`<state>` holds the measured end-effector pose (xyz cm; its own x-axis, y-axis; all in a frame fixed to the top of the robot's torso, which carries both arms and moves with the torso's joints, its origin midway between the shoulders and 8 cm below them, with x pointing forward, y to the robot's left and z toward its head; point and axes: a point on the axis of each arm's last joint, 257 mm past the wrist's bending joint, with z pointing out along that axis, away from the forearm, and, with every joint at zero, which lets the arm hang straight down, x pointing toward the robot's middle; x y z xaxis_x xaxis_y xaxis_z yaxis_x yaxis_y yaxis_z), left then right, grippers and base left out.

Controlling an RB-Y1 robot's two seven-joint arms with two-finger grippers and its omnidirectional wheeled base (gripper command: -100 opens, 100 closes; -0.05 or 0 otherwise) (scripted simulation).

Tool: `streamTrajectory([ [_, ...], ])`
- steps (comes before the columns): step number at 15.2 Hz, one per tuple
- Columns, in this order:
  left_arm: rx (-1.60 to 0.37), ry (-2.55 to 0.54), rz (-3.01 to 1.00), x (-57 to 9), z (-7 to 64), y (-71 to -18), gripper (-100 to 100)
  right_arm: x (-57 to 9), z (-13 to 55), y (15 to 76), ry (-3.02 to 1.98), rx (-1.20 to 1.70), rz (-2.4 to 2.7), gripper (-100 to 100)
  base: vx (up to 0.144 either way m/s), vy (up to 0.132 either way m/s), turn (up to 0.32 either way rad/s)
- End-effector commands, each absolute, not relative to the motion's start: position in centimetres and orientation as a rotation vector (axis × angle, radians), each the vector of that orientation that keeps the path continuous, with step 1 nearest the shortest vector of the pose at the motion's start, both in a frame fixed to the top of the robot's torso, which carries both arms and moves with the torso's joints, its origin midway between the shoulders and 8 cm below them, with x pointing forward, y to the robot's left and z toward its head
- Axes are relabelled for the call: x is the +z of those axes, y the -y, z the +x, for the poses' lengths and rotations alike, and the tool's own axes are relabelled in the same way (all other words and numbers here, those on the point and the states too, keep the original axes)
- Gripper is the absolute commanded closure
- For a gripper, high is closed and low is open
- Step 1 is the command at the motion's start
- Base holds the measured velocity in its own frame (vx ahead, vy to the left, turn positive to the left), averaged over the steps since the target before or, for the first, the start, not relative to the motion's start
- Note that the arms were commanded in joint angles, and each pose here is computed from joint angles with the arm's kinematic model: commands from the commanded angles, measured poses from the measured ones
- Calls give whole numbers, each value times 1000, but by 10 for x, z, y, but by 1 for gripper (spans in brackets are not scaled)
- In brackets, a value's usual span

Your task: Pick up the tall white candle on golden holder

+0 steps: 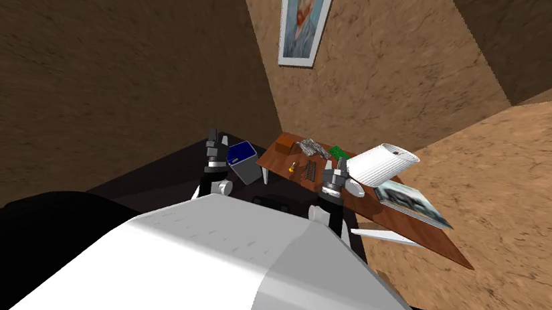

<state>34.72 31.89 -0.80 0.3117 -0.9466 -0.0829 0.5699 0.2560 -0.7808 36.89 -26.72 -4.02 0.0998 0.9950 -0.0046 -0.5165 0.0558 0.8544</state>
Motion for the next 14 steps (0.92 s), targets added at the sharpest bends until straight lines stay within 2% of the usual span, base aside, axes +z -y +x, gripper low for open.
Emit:
streamTrajectory([
  [1,-1125,-625,-725,-8,347,-319,0,-49,372,261,-794,1331,813,-100,3,8,68],
  [14,-1125,-625,-725,-8,347,-319,0,-151,385,210,-1198,1319,724,-100,12,28,130],
])
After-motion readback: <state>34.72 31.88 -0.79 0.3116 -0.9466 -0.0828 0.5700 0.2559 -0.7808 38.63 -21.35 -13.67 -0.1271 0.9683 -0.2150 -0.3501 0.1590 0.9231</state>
